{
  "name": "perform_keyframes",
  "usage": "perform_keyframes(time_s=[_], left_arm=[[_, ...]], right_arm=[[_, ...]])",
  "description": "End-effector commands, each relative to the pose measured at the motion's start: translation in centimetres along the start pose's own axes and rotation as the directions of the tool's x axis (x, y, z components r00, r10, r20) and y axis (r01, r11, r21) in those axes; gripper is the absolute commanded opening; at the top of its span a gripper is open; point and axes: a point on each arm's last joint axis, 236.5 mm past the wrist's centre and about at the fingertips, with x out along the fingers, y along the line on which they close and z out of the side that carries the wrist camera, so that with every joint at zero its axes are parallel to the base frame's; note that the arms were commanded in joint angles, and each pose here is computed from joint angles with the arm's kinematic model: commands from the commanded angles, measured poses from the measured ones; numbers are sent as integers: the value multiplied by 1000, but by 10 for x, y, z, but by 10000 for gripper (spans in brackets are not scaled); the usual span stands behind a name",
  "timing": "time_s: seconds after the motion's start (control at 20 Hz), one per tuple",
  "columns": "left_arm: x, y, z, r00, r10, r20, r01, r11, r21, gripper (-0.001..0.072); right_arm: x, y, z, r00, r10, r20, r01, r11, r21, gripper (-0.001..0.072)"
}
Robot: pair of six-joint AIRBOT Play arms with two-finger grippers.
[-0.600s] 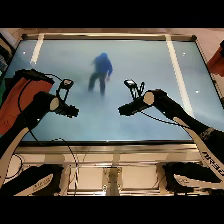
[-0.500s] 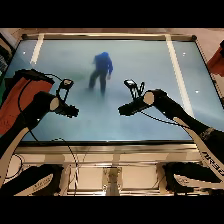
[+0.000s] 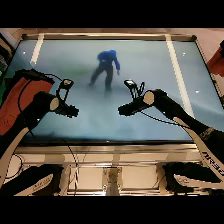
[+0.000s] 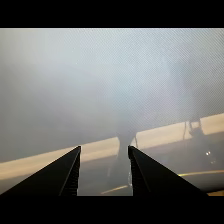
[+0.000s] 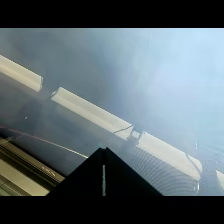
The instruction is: Fold the clothes and pants, and hang the long-sleeved shirts on hangers.
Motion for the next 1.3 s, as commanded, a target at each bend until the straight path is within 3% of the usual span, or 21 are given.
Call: perform_keyframes(time_s=[0.0, 0.1, 0.2, 0.25, 0.3, 0.35, 0.45, 0.65, 0.75, 0.85, 1.0, 1.25], left_arm=[[0, 0, 0, 1000, -3, 1, 3, 1000, -3, 365], [0, -1, 5, 1000, -6, 20, 6, 1000, 6, 365], [-1, 31, 17, 991, 115, 71, -121, 990, 77, 365], [-3, 59, 18, 977, 199, 76, -204, 977, 65, 400], [-4, 88, 13, 964, 260, 59, -262, 964, 36, 537], [-3, 121, 2, 952, 306, 19, -306, 952, -23, 592], [0, 187, -37, 932, 352, -89, -363, 913, -185, 636], [-13, 308, -127, 879, 435, -193, -466, 703, -538, 627], [-25, 343, -181, 853, 450, -265, -505, 583, -636, 624], [-30, 363, -218, 838, 450, -310, -526, 511, -680, 624], [-26, 381, -235, 832, 411, -372, -546, 493, -678, 635], [-14, 392, -243, 837, 261, -481, -536, 571, -621, 636]], right_arm=[[0, 1, -2, 1000, 2, -6, -2, 1000, 2, 8], [0, 1, -2, 1000, 2, -6, -2, 1000, 2, 8], [0, 1, -1, 1000, 2, -6, -2, 1000, 2, 8], [0, 1, -2, 1000, 4, -6, -4, 1000, 4, 8], [0, 2, -2, 1000, 6, -6, -6, 1000, 6, 8], [0, 3, -1, 1000, 11, -5, -11, 1000, 9, 8], [0, 5, -1, 1000, 21, -5, -21, 1000, 16, 8], [0, 12, -1, 999, 52, -4, -51, 998, 38, 8], [0, 12, -1, 999, 52, -4, -51, 998, 37, 8], [0, 12, -1, 999, 52, -3, -51, 998, 37, 8], [0, 12, -1, 999, 52, -3, -52, 998, 38, 8], [0, 12, 1, 999, 51, 6, -51, 998, 37, 8]])
